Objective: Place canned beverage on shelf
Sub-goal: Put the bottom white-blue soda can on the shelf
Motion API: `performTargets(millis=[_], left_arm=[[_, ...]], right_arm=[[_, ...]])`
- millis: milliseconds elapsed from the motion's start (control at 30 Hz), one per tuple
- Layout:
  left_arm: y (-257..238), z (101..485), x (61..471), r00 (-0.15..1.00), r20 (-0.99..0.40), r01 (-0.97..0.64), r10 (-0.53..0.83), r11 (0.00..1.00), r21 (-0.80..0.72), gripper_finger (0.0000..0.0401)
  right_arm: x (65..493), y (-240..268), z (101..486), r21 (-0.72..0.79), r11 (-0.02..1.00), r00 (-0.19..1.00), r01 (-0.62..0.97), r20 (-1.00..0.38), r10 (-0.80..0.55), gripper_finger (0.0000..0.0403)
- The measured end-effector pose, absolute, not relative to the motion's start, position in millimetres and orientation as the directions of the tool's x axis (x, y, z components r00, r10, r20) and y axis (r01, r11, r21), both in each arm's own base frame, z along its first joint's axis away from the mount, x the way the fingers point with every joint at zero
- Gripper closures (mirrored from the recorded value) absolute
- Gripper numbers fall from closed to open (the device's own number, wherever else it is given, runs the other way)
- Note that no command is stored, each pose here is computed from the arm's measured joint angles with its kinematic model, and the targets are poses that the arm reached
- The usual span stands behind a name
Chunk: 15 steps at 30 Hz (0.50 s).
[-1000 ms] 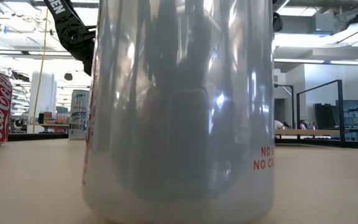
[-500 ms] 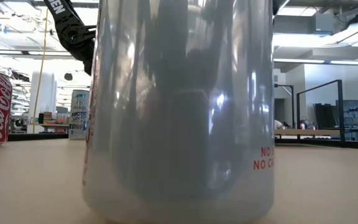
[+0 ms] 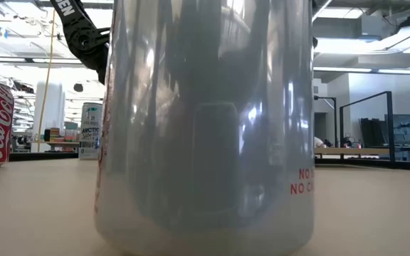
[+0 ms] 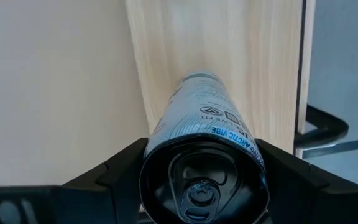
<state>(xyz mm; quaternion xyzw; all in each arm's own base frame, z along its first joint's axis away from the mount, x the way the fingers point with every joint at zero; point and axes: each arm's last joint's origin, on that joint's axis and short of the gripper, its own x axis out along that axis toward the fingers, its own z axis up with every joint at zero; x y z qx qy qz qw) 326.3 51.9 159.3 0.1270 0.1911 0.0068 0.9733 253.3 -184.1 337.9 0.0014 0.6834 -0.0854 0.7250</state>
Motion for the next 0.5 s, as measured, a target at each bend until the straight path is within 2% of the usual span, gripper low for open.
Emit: performTargets(millis=[200, 500], left_arm=[[51.7, 158.8, 326.1, 0.925, -0.376, 0.031, 0.061, 0.971, 0.235, 0.0401], [51.6, 157.3, 325.5, 0.918, -0.392, 0.035, 0.06, 0.972, 0.233, 0.0401]], right_arm=[[247.1, -195.6, 337.7, -0.062, 0.989, 0.106, 0.137, -0.991, -0.076, 0.0126], [248.1, -195.2, 337.8, -0.069, 0.995, 0.112, 0.073, -0.991, -0.077, 0.0126]])
